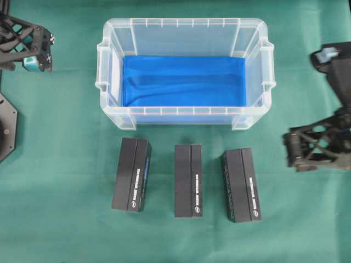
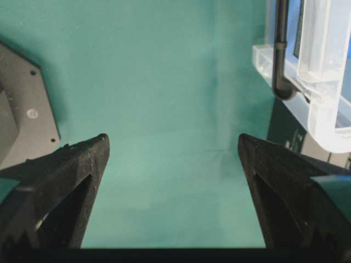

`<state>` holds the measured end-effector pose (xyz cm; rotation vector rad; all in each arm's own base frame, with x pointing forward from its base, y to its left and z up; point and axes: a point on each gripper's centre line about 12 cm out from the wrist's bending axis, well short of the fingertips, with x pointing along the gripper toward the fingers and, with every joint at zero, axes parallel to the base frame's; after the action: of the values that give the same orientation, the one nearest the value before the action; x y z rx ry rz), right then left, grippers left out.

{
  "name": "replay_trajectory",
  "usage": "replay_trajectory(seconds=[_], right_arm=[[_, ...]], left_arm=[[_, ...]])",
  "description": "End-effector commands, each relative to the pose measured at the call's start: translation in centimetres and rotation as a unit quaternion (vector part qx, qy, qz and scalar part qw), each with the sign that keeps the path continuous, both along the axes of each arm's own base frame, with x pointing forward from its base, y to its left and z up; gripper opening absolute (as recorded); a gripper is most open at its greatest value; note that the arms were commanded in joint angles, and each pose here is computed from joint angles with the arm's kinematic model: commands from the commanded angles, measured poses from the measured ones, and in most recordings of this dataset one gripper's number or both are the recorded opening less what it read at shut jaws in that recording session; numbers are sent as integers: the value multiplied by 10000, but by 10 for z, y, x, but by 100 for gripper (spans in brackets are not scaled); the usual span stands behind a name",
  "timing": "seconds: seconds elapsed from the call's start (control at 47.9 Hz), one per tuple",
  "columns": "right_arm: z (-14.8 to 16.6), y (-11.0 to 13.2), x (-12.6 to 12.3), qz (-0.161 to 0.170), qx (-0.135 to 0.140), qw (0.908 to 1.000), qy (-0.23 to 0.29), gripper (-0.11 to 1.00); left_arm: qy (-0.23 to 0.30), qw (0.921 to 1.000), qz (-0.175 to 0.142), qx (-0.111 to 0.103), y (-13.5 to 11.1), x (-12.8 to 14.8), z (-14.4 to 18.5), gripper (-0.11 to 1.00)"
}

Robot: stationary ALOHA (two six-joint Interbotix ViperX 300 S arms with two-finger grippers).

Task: Take out the box from the case.
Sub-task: 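Open the right gripper and withdraw it to the right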

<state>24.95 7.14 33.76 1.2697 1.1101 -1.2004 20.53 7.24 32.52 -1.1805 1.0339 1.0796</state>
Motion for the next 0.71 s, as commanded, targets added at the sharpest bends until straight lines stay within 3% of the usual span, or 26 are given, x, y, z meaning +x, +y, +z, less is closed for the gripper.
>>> replay_trajectory(seconds=[0.0,0.418,0.69], right_arm=[[6,-4,-13,6,32,9999,-151,91],[5,-14,-10,-10,-76,9990,-445,91],[5,-48,-15,-88,-212,9987,-454,91]], left_arm=[[-156,9999,-1,43,0,1,10,96],[-182,9998,0,60,0,1,12,96],[-180,9998,-30,64,0,1,12,96]])
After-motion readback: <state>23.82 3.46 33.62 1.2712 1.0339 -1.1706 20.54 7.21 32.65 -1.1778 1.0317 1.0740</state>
